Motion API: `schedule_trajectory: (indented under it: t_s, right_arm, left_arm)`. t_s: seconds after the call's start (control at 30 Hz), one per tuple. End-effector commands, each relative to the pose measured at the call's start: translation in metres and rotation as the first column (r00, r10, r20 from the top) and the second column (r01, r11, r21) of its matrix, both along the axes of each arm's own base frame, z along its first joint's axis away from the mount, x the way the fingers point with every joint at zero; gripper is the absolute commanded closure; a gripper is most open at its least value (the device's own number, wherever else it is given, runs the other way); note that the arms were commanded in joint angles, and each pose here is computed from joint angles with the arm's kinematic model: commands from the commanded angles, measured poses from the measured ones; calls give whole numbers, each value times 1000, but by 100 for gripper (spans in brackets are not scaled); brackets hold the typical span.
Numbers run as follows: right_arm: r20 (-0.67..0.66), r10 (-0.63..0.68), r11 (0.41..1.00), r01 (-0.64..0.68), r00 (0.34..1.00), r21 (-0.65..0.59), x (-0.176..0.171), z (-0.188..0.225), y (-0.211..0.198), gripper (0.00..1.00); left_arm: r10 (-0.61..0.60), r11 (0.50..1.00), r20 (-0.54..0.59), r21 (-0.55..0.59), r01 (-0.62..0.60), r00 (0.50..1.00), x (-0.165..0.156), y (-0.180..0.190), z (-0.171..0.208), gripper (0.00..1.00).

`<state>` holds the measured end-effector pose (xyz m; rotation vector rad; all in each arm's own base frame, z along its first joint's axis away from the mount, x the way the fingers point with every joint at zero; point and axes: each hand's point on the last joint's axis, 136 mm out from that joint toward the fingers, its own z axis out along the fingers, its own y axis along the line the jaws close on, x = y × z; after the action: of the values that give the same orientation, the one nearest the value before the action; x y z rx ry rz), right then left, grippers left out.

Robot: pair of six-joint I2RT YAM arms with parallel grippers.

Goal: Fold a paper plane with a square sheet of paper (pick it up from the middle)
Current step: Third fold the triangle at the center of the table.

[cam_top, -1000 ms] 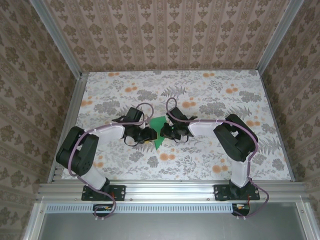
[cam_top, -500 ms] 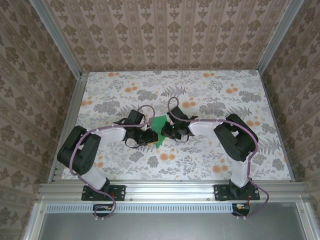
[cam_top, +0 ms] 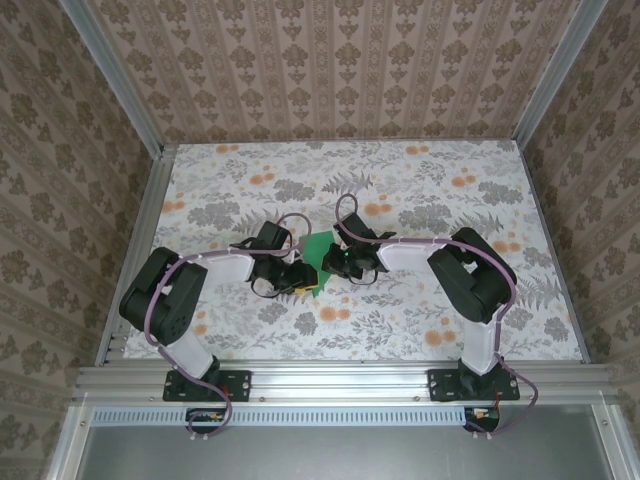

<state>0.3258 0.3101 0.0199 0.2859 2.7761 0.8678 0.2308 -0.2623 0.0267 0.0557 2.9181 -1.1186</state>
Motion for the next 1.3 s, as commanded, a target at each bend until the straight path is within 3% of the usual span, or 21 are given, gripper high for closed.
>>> schedule_trajectory:
  t_s: [0.0, 0.23, 0.47, 0.8, 1.27]
  right_arm:
    - [-9, -34, 999, 34, 999, -22, 3, -9, -8, 83]
    - [-10, -35, 999, 35, 999, -24, 2, -11, -8, 83]
    - [-12, -35, 999, 35, 999, -24, 2, -11, -9, 83]
    - [-11, -37, 999, 37, 999, -27, 3, -12, -10, 83]
    - [-12, -35, 999, 35, 999, -29, 2, -12, -10, 83]
  left_arm:
    - [1, 1000, -7, 21, -1, 1000, -1, 1, 0, 66]
    - [-5, 1000, -9, -17, 5, 1000, 4, -8, 1, 76]
    - [-6, 1000, -9, -9, 6, 1000, 4, -8, 0, 80]
    - [-9, 1000, 24, 2, 9, 1000, 5, -4, 10, 75]
    - [-6, 1000, 17, -14, 6, 1000, 8, -7, 8, 80]
